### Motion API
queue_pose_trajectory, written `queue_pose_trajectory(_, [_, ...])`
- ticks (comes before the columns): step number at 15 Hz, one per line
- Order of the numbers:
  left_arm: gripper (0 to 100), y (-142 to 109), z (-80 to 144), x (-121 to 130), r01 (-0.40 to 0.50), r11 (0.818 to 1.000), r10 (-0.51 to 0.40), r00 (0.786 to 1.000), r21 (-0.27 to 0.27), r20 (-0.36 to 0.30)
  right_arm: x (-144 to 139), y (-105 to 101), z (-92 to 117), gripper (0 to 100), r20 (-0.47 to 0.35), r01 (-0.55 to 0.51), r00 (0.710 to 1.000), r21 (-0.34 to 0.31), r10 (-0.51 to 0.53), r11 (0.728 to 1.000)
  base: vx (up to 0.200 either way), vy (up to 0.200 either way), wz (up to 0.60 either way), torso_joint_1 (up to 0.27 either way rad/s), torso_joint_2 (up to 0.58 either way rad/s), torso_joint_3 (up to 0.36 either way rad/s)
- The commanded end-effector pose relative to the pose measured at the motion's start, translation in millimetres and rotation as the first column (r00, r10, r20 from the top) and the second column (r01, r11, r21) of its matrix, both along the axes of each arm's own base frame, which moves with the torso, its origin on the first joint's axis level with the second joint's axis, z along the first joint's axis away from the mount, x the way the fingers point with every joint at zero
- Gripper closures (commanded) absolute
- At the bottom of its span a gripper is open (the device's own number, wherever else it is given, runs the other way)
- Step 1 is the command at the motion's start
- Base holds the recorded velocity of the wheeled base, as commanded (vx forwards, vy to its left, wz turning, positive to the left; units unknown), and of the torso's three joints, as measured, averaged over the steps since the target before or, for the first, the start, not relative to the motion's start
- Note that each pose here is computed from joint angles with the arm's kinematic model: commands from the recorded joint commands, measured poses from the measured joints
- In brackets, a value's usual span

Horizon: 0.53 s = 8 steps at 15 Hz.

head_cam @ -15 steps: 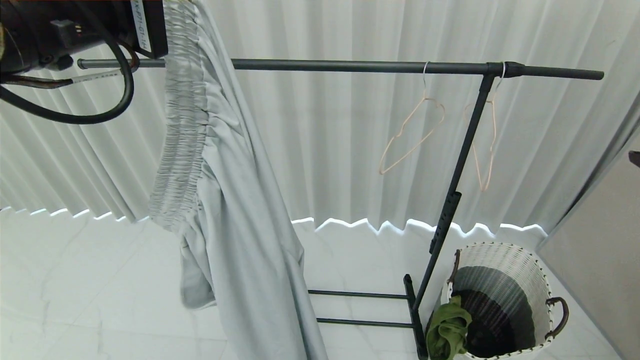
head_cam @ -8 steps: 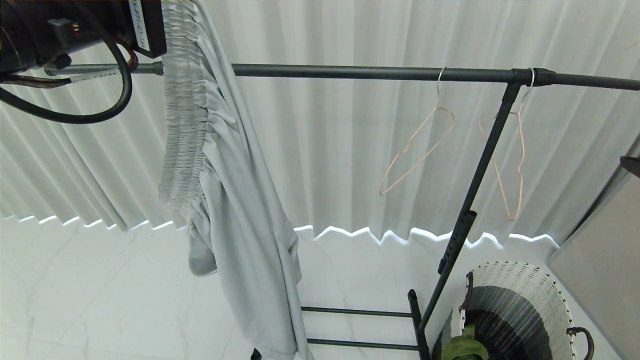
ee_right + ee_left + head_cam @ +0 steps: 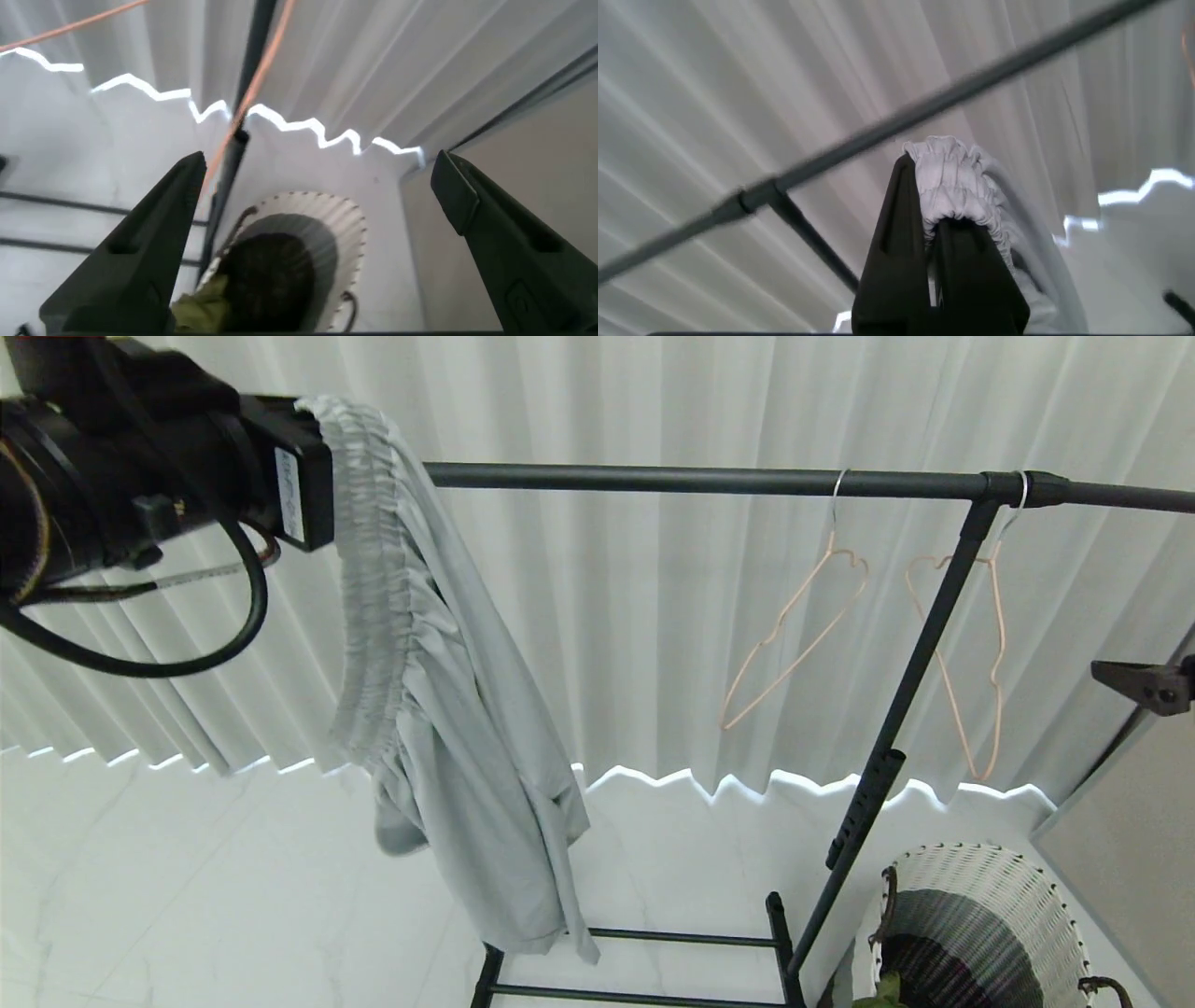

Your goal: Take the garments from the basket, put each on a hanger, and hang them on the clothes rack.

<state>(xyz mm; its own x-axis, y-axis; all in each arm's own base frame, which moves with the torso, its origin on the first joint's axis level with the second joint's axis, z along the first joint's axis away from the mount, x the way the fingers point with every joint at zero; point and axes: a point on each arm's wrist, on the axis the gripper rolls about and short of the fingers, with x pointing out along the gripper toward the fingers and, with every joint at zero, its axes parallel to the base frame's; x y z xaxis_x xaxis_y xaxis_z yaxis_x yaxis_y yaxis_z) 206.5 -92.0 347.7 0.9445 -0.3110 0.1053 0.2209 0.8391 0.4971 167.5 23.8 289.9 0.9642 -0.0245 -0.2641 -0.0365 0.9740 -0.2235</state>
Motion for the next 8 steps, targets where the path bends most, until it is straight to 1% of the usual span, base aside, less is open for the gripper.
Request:
queue_pose_trajectory(1, [100, 5.2, -20.9, -11.0, 0.000, 1.000, 0.002, 0.998, 0.024, -0.055, 24.0, 4.1, -13.2, 0, -0.065, 0.012, 0.998, 0.026, -0.011, 1.000, 0.000, 0.000, 0.00, 0.000, 0.00, 0.000])
queue_pose_trajectory(2, [100, 6.0, -28.3, -12.8, -0.001, 0.999, 0.004, 0.997, 0.033, -0.076, 32.8, 5.8, -16.3, 0, -0.066, 0.022, 0.998, 0.052, -0.018, 0.998, 0.000, 0.000, 0.00, 0.000, 0.00, 0.000])
queue_pose_trajectory(3, [100, 8.7, -34.8, -13.9, -0.010, 0.999, 0.014, 0.995, 0.041, -0.094, 47.4, 9.6, -21.7, 0, -0.064, 0.030, 0.998, 0.090, -0.024, 0.996, 0.000, 0.000, 0.00, 0.000, 0.00, 0.000])
queue_pose_trajectory(6, [100, 15.8, -32.6, -10.2, -0.048, 0.998, 0.052, 0.995, 0.040, -0.087, 87.2, 15.7, -37.9, 0, -0.093, 0.067, 0.994, 0.160, -0.052, 0.985, 0.000, 0.000, 0.00, 0.000, 0.00, 0.000])
queue_pose_trajectory(8, [100, 17.4, -31.4, -13.1, -0.050, 0.998, 0.053, 0.995, 0.039, -0.081, 112.5, 20.0, -39.5, 0, -0.107, 0.093, 0.992, 0.215, -0.071, 0.972, 0.000, 0.000, 0.00, 0.000, 0.00, 0.000])
